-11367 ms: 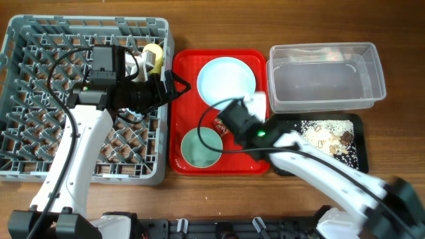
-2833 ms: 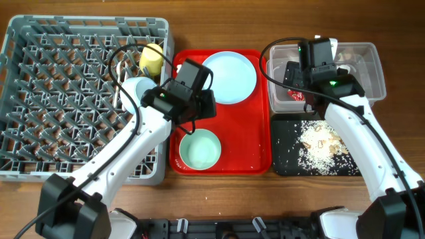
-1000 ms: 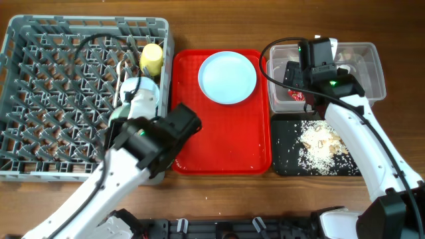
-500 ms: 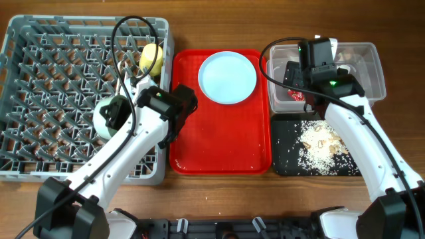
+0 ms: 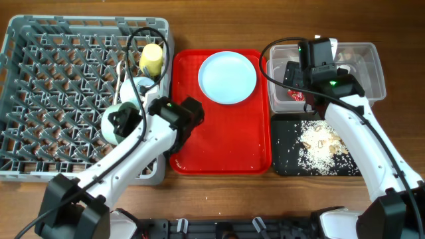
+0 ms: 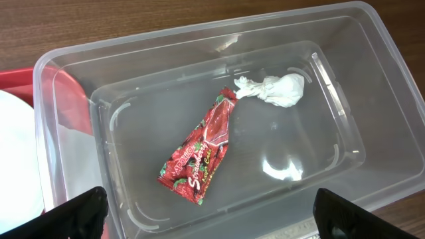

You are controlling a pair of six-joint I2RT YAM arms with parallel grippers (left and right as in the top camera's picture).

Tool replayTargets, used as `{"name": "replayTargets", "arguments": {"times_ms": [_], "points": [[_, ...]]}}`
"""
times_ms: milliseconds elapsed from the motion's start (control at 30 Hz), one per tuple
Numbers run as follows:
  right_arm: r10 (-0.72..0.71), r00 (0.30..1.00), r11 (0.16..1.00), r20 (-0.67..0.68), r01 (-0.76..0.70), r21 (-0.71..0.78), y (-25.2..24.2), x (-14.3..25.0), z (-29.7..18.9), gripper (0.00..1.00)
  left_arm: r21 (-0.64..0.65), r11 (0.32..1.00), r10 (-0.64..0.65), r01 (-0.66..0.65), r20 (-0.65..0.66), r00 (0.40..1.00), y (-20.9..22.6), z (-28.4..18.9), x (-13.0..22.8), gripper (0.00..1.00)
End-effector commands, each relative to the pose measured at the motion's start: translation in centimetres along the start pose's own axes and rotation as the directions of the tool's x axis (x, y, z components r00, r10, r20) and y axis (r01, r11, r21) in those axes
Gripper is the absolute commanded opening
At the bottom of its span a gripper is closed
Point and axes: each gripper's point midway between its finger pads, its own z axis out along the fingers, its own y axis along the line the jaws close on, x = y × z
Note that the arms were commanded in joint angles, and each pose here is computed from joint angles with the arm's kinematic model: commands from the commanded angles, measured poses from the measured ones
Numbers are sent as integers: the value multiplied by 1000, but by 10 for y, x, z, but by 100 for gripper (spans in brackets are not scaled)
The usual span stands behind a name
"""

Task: Sort waste into correct bins and load items into the dishwasher rack
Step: 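Carry the green bowl into the dish rack and release it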

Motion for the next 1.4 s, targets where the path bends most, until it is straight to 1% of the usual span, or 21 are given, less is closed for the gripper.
{"name": "replayTargets", "arguments": {"times_ms": [0, 133, 167, 267, 467, 500, 600, 633, 667, 767, 833, 967, 1100, 1167, 1233, 1267, 1300, 1333, 1367], "points": [[-11, 1000, 1000, -10, 11, 14, -2, 3, 4, 100, -112, 994, 21, -16, 47, 999, 18, 2, -7, 4], [-11, 1000, 1000, -10, 11, 14, -2, 3, 4, 100, -103, 995, -4, 5, 14, 1000, 17, 10, -3, 4], [-12, 1000, 1000, -10, 12, 14, -2, 3, 4, 100, -57, 998, -20, 19, -13, 1000, 9, 11, 1, 4], [-11, 1000, 1000, -10, 11, 14, -2, 3, 4, 100, 23, 999, -41, 42, -58, 997, -11, 13, 10, 4], [-12, 1000, 1000, -10, 12, 14, -2, 3, 4, 100, 20, 1000, -16, 17, -60, 998, -16, 16, 15, 4], [-11, 1000, 1000, -10, 11, 14, -2, 3, 4, 100, -9, 999, 32, -33, -41, 999, -11, 16, 11, 4], [-11, 1000, 1000, -10, 11, 14, -2, 3, 4, 100, -172, 967, 193, -187, 16, 981, 17, 13, -2, 4], [-11, 1000, 1000, -10, 11, 14, -2, 3, 4, 100, -200, 948, 255, -247, 16, 967, 21, 12, -5, 4], [-12, 1000, 1000, -10, 12, 14, -2, 3, 4, 100, -203, 941, 280, -271, 17, 960, 20, 11, -7, 4], [-11, 1000, 1000, -9, 11, 14, -2, 3, 4, 100, -163, 938, 314, -305, 29, 949, 9, 7, -9, 4], [-11, 1000, 1000, -10, 11, 14, -2, 3, 4, 100, -68, 949, 312, -308, 48, 949, -13, 2, -4, 4], [-11, 1000, 1000, -10, 11, 14, -2, 3, 4, 100, -28, 942, 337, -335, 75, 939, -34, -3, 3, 4], [-12, 1000, 1000, -10, 12, 14, -2, 3, 4, 100, -18, 937, 348, -348, 111, 931, -42, -12, 0, 4], [-11, 1000, 1000, -10, 11, 14, -2, 3, 4, 100, 24, 930, 360, -366, 142, 922, -53, -23, 1, 4], [-11, 1000, 1000, -10, 11, 14, -2, 3, 4, 100, 127, 917, 360, -378, 140, 922, -72, -29, 10, 11], [-11, 1000, 1000, -10, 11, 14, -2, 3, 4, 100, 216, 900, 359, -378, 120, 925, -85, -31, 18, 23], [-11, 1000, 1000, -10, 11, 14, -2, 3, 4, 100, 257, 890, 360, -376, 110, 927, -90, -32, 23, 31], [-11, 1000, 1000, -10, 11, 14, -2, 3, 4, 100, 286, 881, 363, -377, 104, 926, -95, -34, 26, 35], [-11, 1000, 1000, -10, 11, 14, -2, 3, 4, 100, 320, 869, 366, -376, 95, 926, -100, -35, 30, 41]]}}
